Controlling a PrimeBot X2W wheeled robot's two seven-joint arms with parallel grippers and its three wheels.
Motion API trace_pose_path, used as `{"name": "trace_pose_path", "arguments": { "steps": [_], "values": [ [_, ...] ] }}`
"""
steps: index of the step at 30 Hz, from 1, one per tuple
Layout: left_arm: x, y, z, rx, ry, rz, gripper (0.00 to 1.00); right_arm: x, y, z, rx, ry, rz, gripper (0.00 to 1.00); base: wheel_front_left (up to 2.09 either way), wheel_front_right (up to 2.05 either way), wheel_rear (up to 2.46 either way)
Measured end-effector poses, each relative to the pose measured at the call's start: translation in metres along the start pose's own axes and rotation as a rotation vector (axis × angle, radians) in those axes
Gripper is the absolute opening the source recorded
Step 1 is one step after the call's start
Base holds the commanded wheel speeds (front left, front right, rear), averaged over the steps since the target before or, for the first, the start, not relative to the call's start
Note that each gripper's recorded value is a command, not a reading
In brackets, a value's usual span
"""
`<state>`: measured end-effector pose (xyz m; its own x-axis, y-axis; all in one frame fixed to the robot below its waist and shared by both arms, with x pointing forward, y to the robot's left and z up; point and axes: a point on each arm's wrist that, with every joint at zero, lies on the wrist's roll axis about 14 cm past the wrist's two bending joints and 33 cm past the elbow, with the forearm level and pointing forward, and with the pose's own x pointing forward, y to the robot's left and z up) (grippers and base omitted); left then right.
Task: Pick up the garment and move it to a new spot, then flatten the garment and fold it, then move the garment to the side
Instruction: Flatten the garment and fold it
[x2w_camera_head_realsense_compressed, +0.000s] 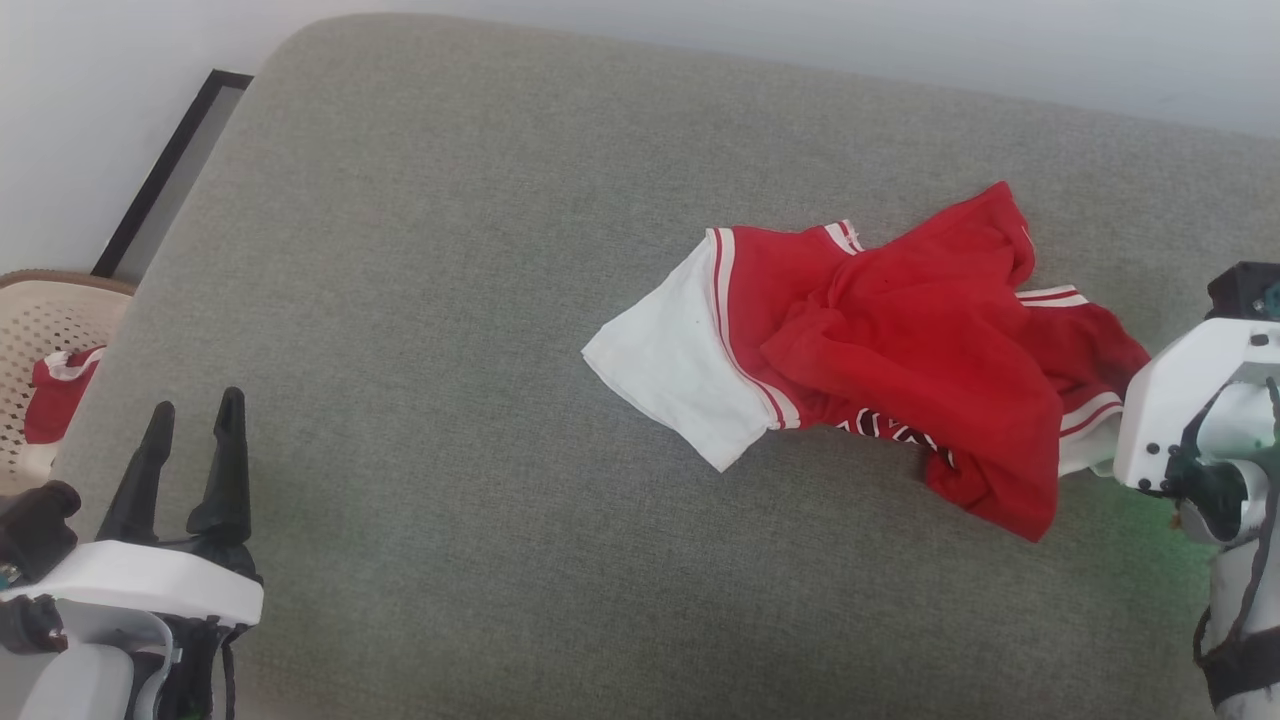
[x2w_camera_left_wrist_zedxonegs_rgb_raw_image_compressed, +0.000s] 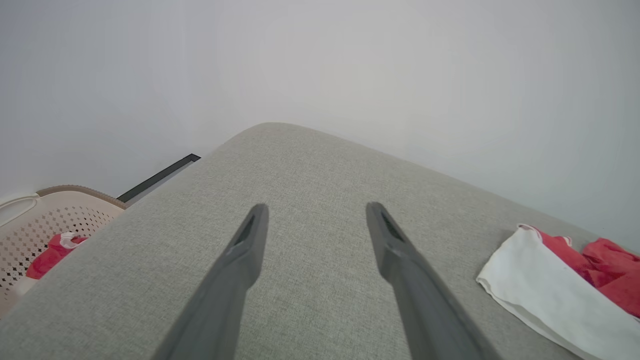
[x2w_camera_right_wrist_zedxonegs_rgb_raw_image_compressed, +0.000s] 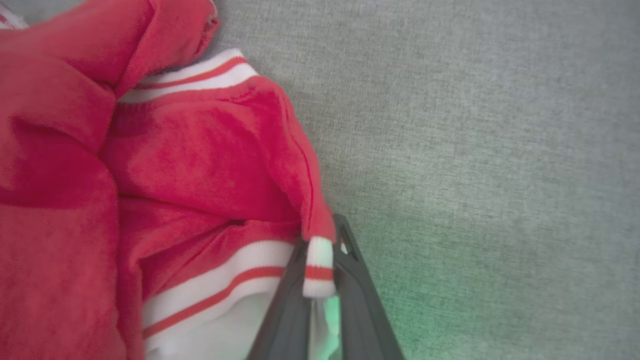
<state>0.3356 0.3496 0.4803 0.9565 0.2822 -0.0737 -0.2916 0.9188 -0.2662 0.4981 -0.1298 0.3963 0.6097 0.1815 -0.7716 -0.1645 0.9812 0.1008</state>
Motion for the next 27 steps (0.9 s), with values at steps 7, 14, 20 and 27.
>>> {"name": "trace_pose_path", "arguments": {
  "steps": [7, 14, 20, 27],
  "values": [
    [0.002, -0.001, 0.003, 0.004, -0.006, -0.009, 1.00, -0.006, 0.001, 0.012, -0.039, -0.031, -0.010, 1.00, 0.00, 0.00, 0.00],
    [0.003, -0.003, 0.006, 0.010, -0.014, -0.020, 1.00, -0.030, 0.030, 0.047, -0.105, -0.148, 0.065, 1.00, 0.00, 0.00, 0.00],
    [-0.002, -0.004, 0.004, 0.013, -0.010, -0.022, 1.00, -0.035, 0.077, 0.054, -0.159, -0.156, 0.178, 1.00, 0.00, 0.00, 0.00],
    [-0.008, -0.004, 0.002, 0.012, -0.003, -0.014, 1.00, -0.016, 0.108, 0.040, -0.237, -0.064, 0.227, 1.00, 0.00, 0.00, 0.00]
  ]
}}
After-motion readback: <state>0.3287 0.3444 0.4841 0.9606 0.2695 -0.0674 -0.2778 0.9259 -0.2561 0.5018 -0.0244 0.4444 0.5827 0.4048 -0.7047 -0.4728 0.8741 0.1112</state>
